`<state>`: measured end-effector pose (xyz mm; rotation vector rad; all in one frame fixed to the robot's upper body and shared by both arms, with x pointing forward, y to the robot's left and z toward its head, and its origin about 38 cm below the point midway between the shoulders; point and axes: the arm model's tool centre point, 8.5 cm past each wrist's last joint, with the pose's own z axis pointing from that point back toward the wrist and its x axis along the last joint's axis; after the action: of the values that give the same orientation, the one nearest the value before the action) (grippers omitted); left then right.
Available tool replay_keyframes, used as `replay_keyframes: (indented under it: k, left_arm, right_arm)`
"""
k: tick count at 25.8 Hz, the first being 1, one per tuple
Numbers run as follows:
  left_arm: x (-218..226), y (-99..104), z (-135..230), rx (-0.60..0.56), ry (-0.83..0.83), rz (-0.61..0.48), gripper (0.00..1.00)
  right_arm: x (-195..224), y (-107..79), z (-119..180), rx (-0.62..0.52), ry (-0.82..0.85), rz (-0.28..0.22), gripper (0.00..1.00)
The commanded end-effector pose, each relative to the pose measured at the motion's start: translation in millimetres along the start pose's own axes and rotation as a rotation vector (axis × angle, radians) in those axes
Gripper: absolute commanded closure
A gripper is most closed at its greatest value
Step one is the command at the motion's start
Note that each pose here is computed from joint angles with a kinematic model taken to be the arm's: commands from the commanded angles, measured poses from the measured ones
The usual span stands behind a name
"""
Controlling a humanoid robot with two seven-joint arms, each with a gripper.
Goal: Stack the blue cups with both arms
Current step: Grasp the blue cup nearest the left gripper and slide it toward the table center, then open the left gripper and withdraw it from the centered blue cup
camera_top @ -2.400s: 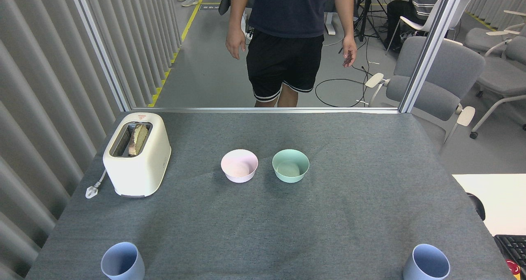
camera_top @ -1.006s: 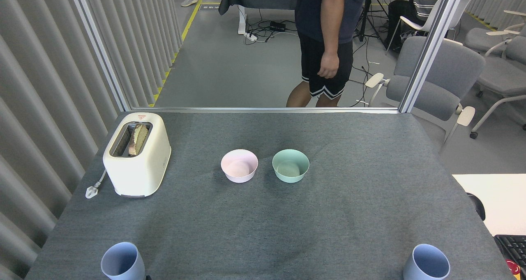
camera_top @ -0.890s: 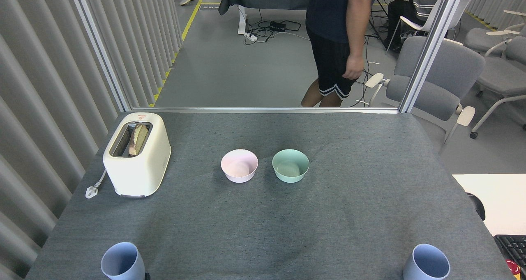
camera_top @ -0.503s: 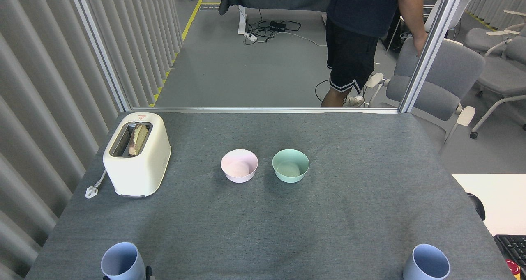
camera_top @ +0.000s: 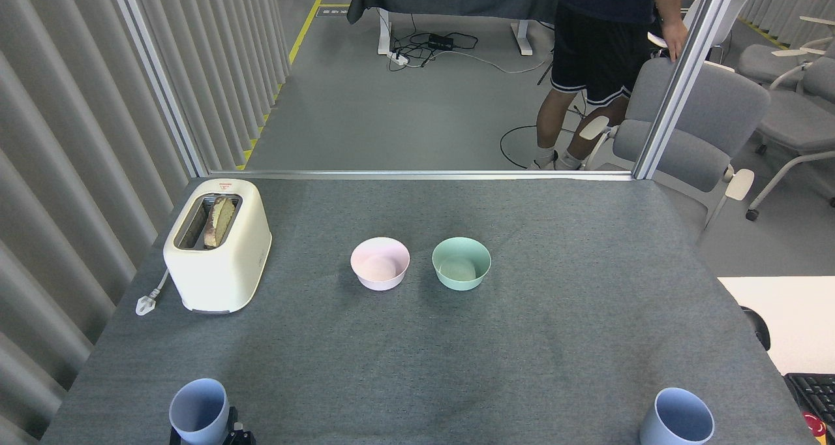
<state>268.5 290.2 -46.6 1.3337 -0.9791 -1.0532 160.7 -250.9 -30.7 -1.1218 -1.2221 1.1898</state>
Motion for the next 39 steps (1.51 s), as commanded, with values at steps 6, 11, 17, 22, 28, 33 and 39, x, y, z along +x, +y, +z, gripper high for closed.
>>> replay_keyframes:
  k: [6, 11, 17, 22, 28, 33, 39]
  left_arm:
    - [41.0, 25.3, 9.2, 0.068, -0.141, 0.069, 0.39]
    - [114.8, 31.8, 34.0, 0.073, -0.366, 0.122, 0.38]
    - [171.0, 22.5, 26.4, 0.063, -0.457, 0.095, 0.38]
    - [207.7, 22.5, 26.5, 0.071, -0.528, 0.082, 0.38]
    - [210.7, 15.7, 18.4, 0.07, -0.542, 0.045, 0.38]
    - [211.6, 9.3, 14.2, 0.054, -0.544, 0.03, 0.38]
    - [210.8, 9.2, 11.3, 0.065, -0.54, 0.034, 0.34]
  right_arm:
    - [0.4, 0.1, 0.0, 0.001, -0.003, 0.0, 0.0]
    - [0.8, 0.2, 0.0, 0.001, -0.003, 0.002, 0.0]
    - [1.0, 0.1, 0.0, -0.001, -0.001, 0.0, 0.0]
    - [0.0, 1.5, 0.6, 0.004, 0.003, 0.003, 0.0]
    - [0.0, 1.9, 0.9, 0.005, 0.004, 0.002, 0.0]
    - [-0.4, 1.6, 0.2, 0.004, 0.003, 0.004, 0.0]
    - [-0.2, 1.3, -0.4, 0.002, 0.001, 0.003, 0.0]
